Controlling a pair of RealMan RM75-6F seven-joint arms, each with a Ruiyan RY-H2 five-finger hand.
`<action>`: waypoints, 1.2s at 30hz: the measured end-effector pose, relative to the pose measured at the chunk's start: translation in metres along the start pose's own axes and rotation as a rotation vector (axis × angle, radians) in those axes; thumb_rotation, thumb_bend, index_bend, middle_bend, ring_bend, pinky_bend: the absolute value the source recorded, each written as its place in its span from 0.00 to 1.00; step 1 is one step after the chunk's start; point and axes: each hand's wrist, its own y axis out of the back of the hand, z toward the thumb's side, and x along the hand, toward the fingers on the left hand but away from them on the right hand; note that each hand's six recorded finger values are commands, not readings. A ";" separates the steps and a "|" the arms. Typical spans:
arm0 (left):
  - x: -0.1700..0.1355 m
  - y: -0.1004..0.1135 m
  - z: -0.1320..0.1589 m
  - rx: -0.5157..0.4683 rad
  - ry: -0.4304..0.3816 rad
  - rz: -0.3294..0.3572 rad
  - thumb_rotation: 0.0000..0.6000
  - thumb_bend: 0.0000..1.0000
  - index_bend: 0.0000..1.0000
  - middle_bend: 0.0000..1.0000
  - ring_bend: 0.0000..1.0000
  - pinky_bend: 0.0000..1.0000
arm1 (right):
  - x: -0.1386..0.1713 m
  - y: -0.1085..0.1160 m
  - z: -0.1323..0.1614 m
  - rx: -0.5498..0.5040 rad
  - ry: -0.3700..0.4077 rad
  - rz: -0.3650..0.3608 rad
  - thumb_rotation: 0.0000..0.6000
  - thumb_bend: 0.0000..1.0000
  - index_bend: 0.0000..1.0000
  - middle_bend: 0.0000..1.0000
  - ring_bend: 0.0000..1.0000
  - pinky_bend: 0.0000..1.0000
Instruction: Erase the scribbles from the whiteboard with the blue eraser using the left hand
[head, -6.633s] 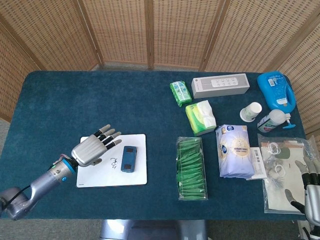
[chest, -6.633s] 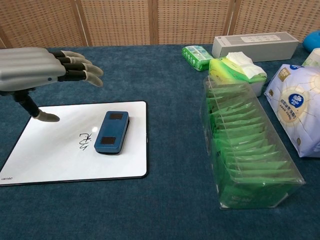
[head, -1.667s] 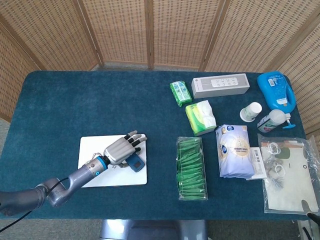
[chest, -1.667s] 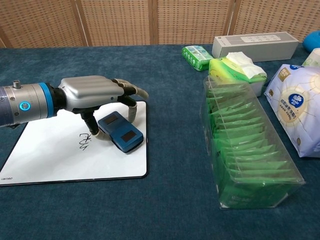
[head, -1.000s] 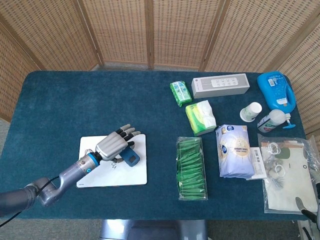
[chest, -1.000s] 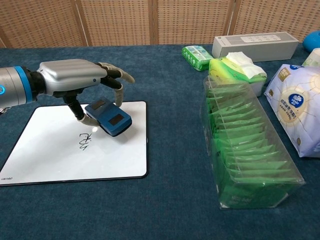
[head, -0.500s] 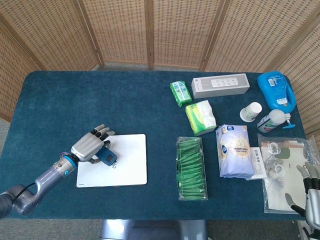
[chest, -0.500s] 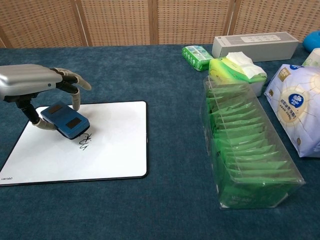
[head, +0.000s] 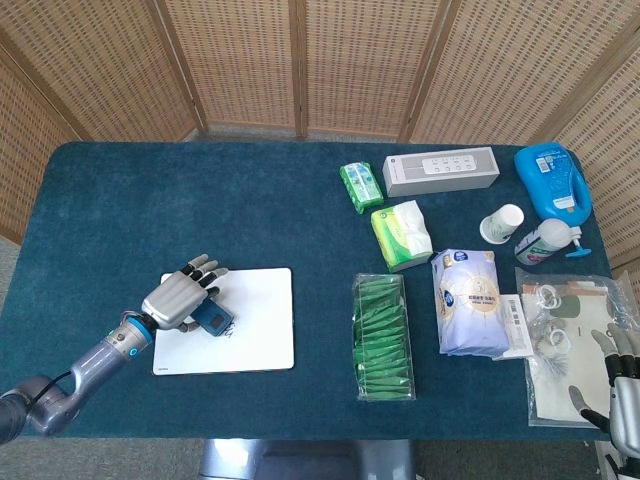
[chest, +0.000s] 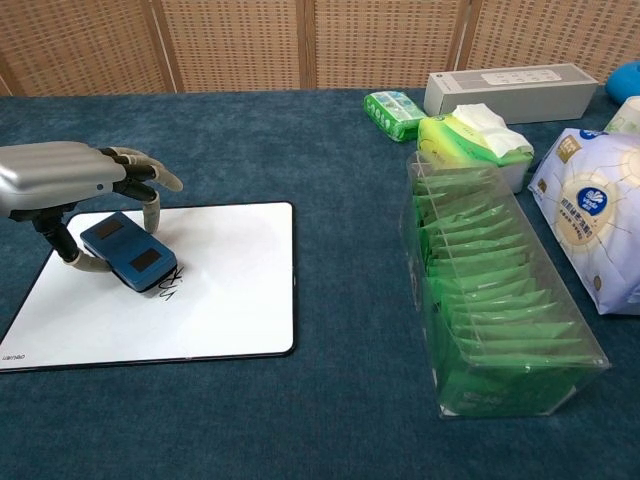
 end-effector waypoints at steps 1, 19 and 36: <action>0.000 0.000 0.001 0.004 -0.001 0.000 1.00 0.28 0.64 0.12 0.00 0.00 | 0.000 0.000 0.000 0.000 0.000 0.000 1.00 0.23 0.16 0.10 0.00 0.03; 0.011 -0.002 0.022 0.042 -0.041 -0.002 1.00 0.28 0.63 0.12 0.00 0.00 | 0.003 0.002 -0.007 -0.005 -0.011 -0.007 1.00 0.23 0.16 0.10 0.00 0.03; 0.014 -0.001 0.048 0.029 -0.103 -0.018 1.00 0.28 0.64 0.11 0.00 0.00 | 0.005 0.005 -0.012 -0.008 -0.022 -0.017 1.00 0.23 0.15 0.10 0.00 0.03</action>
